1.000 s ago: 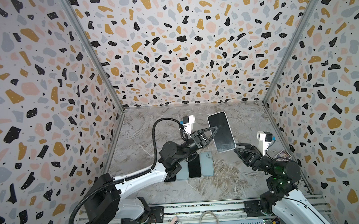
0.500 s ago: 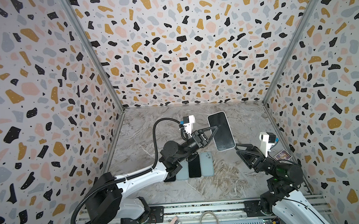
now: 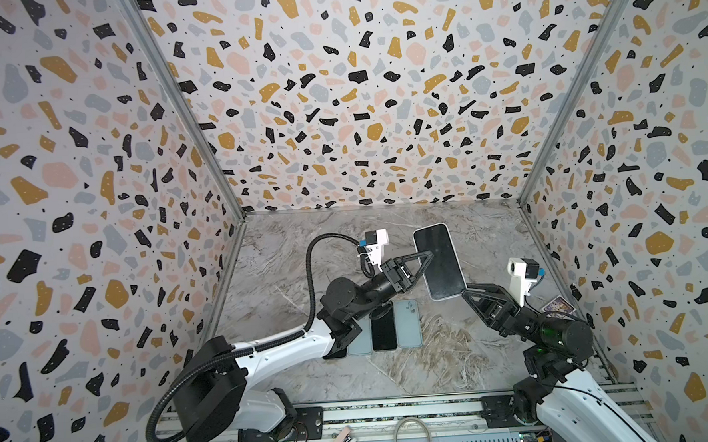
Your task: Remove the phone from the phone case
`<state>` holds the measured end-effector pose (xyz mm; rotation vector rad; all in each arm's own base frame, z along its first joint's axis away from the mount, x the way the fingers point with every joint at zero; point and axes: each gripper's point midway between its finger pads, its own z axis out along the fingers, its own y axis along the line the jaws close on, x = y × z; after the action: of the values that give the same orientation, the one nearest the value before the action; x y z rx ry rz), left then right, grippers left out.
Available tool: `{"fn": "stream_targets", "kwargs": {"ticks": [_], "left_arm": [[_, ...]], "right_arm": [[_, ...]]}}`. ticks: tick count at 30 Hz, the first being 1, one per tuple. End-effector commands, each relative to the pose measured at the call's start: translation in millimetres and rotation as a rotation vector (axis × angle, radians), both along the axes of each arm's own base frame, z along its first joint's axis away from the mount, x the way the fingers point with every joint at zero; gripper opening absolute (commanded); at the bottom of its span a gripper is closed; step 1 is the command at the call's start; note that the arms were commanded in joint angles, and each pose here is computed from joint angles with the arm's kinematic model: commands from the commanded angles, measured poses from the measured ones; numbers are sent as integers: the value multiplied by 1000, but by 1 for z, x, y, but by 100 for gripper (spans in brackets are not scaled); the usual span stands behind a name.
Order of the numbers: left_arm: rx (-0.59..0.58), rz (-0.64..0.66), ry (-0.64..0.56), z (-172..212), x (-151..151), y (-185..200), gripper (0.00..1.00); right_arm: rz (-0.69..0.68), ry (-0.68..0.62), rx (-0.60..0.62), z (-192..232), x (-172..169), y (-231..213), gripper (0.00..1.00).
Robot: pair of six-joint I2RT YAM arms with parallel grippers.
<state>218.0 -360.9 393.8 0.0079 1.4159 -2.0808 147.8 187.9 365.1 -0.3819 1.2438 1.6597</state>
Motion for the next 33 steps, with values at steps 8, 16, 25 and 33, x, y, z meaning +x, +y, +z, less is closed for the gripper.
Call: {"fn": "stream_targets", "kwargs": {"ticks": [8, 16, 25, 33], "left_arm": [[-154, -10, -92, 46, -14, 18, 0], [-204, -56, -106, 64, -23, 17, 0], [-172, -44, -116, 61, -26, 15, 0], [-155, -15, -98, 53, -21, 17, 0]], "right_arm": [[3, -66, 31, 9, -11, -5, 23], [11, -93, 31, 7, -13, -4, 17], [13, -106, 12, 17, -10, -1, 16], [0, -118, 25, 22, -16, -5, 30]]}}
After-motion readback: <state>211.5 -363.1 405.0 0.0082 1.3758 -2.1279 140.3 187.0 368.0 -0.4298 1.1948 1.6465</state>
